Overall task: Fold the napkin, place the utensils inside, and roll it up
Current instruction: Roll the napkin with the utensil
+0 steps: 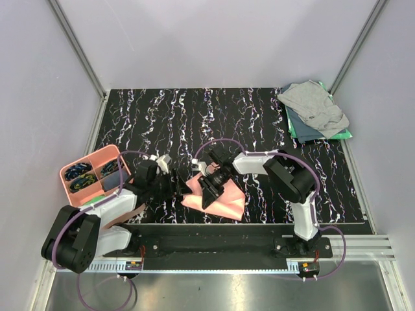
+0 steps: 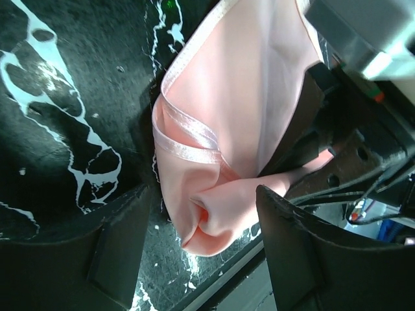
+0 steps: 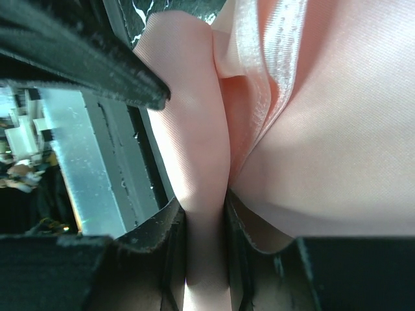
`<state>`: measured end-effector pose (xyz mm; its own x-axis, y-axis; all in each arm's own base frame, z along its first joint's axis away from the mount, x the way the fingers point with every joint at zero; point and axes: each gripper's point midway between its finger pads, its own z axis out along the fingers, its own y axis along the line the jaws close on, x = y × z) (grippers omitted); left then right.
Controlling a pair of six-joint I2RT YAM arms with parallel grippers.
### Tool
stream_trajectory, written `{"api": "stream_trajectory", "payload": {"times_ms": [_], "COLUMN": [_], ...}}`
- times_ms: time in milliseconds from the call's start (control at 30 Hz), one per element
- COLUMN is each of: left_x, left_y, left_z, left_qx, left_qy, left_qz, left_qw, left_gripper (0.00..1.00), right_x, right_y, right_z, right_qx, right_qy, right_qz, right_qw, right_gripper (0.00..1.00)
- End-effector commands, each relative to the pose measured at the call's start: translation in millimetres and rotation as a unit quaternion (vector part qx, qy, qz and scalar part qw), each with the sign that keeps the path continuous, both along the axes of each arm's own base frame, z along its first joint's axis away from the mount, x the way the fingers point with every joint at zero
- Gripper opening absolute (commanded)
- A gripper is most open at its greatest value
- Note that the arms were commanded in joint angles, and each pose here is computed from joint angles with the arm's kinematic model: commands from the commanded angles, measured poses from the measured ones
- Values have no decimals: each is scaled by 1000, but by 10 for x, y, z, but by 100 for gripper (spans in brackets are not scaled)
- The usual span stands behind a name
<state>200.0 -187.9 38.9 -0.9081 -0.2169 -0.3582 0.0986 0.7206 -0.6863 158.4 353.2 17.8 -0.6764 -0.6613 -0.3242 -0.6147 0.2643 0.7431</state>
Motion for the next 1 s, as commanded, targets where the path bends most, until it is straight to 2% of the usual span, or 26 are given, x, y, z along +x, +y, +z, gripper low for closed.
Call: {"api": "stream_trajectory", "payload": {"times_ms": [0,100,200,333,600,700,800,967], "left_x": [46,28,28,16,-4,-19,-31,-42], "left_y": [-88,-85,-91,-92,-103,-101,-104,-88], "left_z": [65,-4,-58,-109,-130,-147,-158,-185], "left_qx": [-33,-31,-33,-32,-35,-34,-34,-27], "left_qy": [-28,-21,-18,-9,-6,-4,0,8], "left_qz": [-12,-13,-13,-12,-16,-18,-21,-19], "left_qw": [999,999,999,999,999,999,999,999], "left_gripper": [68,66,58,42,20,10,1,0], "right_x": [9,33,52,83,234,298,379,570], "right_y": [-94,-95,-105,-105,-86,-70,-42,-21], "right_z": [-139,-153,-193,-200,-192,-156,-41,272], "right_qx": [-34,-38,-44,-45,-46,-43,-34,-28], "right_qy": [33,39,46,49,43,39,24,-32], "right_qz": [-8,-11,-13,-15,-31,-37,-45,-69], "right_qw": [999,998,998,998,998,998,998,997], "right_gripper": [31,31,31,32,34,40,53,64]}}
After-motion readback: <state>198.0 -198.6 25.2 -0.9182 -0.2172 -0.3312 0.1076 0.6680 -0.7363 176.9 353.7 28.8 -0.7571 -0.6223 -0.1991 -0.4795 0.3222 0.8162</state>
